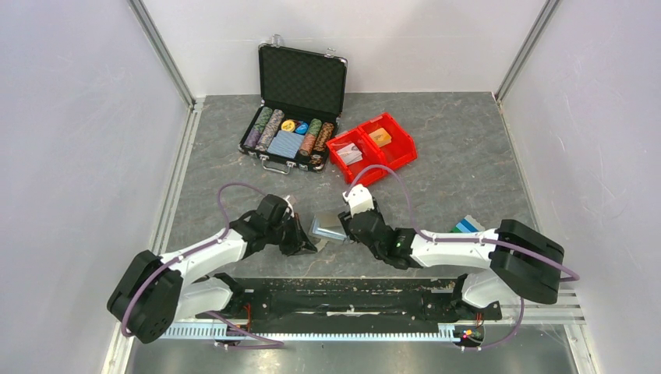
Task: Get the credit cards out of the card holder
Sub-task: Open the card holder at the center of the board.
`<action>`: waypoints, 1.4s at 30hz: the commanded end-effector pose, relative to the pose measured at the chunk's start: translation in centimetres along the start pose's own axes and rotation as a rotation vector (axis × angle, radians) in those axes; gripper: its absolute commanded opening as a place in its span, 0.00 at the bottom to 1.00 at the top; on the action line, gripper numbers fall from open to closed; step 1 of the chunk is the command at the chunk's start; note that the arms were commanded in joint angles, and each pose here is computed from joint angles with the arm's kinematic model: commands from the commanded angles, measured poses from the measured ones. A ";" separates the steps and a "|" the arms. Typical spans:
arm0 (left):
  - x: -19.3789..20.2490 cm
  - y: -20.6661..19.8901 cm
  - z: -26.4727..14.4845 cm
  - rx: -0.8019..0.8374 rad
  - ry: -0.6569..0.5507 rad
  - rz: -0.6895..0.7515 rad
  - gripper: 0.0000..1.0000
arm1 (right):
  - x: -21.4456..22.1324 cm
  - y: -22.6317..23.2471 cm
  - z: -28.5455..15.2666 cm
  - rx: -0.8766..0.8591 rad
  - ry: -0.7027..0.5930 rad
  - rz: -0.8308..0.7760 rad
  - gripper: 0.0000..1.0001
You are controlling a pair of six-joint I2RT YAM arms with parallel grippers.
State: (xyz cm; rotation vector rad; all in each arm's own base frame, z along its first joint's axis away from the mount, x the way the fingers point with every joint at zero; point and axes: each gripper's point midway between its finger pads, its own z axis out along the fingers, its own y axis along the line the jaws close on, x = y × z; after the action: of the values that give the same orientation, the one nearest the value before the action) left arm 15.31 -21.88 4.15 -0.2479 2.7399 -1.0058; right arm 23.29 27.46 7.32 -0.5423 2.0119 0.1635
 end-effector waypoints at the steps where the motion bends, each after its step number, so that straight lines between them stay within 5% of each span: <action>1: 1.1 0.1 -0.2 0.022 0.028 -0.044 0.02 | -0.9 -1.0 0.4 -0.006 -0.030 0.019 0.60; 11: 1.6 0.5 -0.2 0.020 0.038 -0.052 0.02 | -1.7 -1.7 1.6 -0.066 -0.040 0.042 0.59; 15: 1.4 0.2 -0.3 0.027 0.032 -0.050 0.02 | -2.4 0.7 0.7 -0.236 -0.085 0.002 0.61; 20: 1.2 -0.2 -0.5 0.038 0.024 -0.048 0.02 | -1.9 2.5 -2.3 -0.449 -0.219 -0.093 0.89; 25: 1.1 -0.4 -0.5 0.044 0.023 -0.046 0.02 | -1.4 3.2 -3.0 -0.502 -0.266 -0.212 0.98; 34: 1.2 -0.4 -0.6 0.051 0.022 -0.044 0.02 | -0.6 5.8 -1.9 -0.443 -0.254 -0.470 0.98; 42: 1.2 -0.4 -0.5 0.049 0.024 -0.046 0.02 | -1.2 6.2 -0.8 -0.363 -0.262 -0.522 0.95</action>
State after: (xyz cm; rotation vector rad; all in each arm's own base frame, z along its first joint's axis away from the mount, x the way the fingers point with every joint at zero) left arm 13.98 -21.48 3.74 -0.2725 2.7568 -1.0356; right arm 18.85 31.73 5.67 -1.2495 1.6046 0.3120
